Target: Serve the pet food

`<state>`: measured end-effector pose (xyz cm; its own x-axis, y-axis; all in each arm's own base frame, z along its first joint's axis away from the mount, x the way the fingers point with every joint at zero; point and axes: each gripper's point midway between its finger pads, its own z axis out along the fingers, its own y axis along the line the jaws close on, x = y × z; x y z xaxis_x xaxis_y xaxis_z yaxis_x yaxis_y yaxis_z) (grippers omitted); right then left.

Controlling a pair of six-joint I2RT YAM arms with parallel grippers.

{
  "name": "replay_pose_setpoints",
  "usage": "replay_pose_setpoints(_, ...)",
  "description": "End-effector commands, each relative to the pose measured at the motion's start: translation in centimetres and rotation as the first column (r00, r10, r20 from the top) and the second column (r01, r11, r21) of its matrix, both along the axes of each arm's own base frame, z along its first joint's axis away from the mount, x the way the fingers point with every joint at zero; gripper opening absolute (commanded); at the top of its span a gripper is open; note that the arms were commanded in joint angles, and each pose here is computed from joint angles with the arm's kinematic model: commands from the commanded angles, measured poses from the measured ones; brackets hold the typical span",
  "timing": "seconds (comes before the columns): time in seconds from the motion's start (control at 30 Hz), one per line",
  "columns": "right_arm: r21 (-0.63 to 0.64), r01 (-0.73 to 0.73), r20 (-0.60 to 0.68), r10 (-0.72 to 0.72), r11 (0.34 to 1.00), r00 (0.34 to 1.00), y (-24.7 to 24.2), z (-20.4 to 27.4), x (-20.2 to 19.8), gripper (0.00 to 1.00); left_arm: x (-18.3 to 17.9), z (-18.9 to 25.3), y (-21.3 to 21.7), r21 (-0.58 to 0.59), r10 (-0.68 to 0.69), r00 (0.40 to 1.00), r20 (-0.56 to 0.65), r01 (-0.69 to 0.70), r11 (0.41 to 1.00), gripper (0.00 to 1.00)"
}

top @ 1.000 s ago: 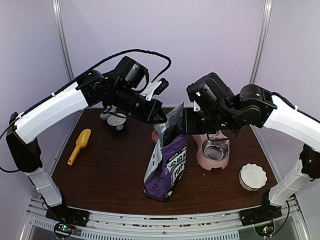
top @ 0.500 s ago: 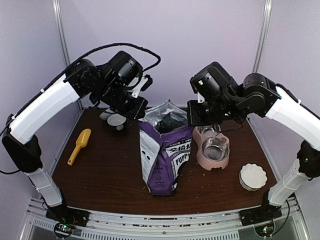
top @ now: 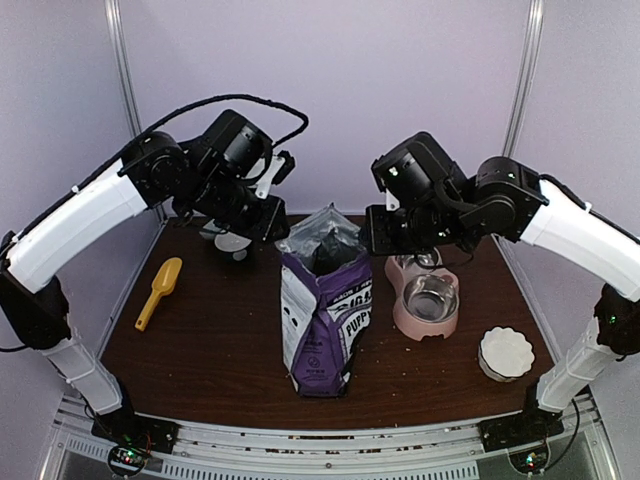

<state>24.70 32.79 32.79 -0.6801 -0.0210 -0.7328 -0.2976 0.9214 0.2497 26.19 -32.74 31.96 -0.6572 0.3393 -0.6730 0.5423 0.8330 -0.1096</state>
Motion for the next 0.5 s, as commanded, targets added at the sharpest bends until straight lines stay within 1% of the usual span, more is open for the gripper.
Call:
replay_pose_setpoints(0.0,0.104,-0.088,0.080,0.080,0.991,0.994,0.4,4.2,-0.6,0.70,0.7,6.2,1.3,-0.126,0.035,0.979,0.202,-0.010,0.992,0.51)
replay_pose_setpoints(0.03,0.117,-0.099,0.097,0.088,0.988,0.991,0.3,5.0,-0.7,0.77,0.7,7.2,2.0,-0.135,0.057,0.967,0.250,-0.024,0.991,0.67)
replay_pose_setpoints(0.07,0.129,-0.106,0.114,0.092,0.986,0.989,0.0,5.8,-0.8,0.83,0.5,8.2,2.9,-0.157,0.075,0.955,0.288,-0.030,0.987,0.78)
replay_pose_setpoints(0.1,0.135,-0.108,0.134,0.090,0.985,0.987,-0.4,6.6,-0.9,0.87,0.3,9.1,3.8,-0.179,0.095,0.943,0.319,-0.039,0.983,0.87)
replay_pose_setpoints(0.17,0.149,-0.099,0.168,0.073,0.984,0.983,-1.5,8.0,-1.0,0.93,0.1,9.9,6.2,-0.205,0.133,0.928,0.347,-0.063,0.977,0.96)
replay_pose_setpoints(0.23,0.155,-0.075,0.178,0.046,0.985,0.983,-2.7,8.2,-0.5,0.95,0.8,8.7,8.7,-0.202,0.180,0.933,0.310,-0.120,0.972,0.97)
replay_pose_setpoints(0.3,0.169,-0.050,0.169,0.020,0.984,0.985,-3.8,7.8,0.1,0.95,2.0,6.7,11.9,-0.170,0.239,0.934,0.264,-0.199,0.965,0.97)
replay_pose_setpoints(0.4,0.195,-0.023,0.143,-0.005,0.981,0.990,-5.0,6.1,1.0,0.95,3.9,2.7,16.4,-0.096,0.305,0.930,0.204,-0.291,0.952,0.97)
replay_pose_setpoints(0.47,0.224,-0.008,0.119,-0.020,0.975,0.993,-5.8,5.0,1.7,0.95,5.2,-0.1,19.3,-0.070,0.344,0.927,0.149,-0.337,0.939,0.97)
